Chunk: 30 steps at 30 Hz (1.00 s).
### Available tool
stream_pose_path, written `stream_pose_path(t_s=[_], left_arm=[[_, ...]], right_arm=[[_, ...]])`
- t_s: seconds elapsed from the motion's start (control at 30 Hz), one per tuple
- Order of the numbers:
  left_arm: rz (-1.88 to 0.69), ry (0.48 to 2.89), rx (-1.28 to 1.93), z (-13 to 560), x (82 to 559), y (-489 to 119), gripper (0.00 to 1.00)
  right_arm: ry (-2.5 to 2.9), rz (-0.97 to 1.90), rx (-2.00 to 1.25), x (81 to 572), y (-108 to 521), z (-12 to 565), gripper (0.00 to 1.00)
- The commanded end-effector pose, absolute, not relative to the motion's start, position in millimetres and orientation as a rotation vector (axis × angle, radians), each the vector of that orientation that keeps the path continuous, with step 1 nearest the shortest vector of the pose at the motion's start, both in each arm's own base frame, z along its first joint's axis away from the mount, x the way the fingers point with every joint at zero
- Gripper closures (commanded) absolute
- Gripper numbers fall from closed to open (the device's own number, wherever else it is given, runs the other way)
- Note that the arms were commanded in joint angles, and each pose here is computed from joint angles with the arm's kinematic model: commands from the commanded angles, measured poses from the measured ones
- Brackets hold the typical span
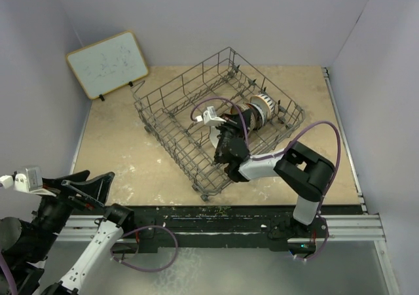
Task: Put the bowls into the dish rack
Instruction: Adjust the bowl in the dish rack.
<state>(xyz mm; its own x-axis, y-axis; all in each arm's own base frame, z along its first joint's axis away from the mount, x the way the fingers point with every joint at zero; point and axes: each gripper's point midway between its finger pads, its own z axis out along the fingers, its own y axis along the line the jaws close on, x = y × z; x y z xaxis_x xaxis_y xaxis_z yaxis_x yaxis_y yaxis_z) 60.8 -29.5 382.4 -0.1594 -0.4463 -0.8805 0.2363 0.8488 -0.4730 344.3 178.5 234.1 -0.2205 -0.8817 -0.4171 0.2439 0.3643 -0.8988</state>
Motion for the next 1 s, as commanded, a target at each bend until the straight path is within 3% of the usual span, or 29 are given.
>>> stream_pose_path(t_s=[0.0,0.4,0.97], left_arm=[[-0.614,1.578,-0.208,394,59,-20,0.01],[-0.63,1.581,-0.217,393,55,-19,0.01],[-0.633,1.545,-0.228,395,43,-12,0.01]], right_arm=[[1.376,-1.003,-0.393,353,188,272,1.0],[1.471,-1.097,-0.617,354,199,226,1.0],[1.72,-0.86,-0.821,353,244,158,1.0]])
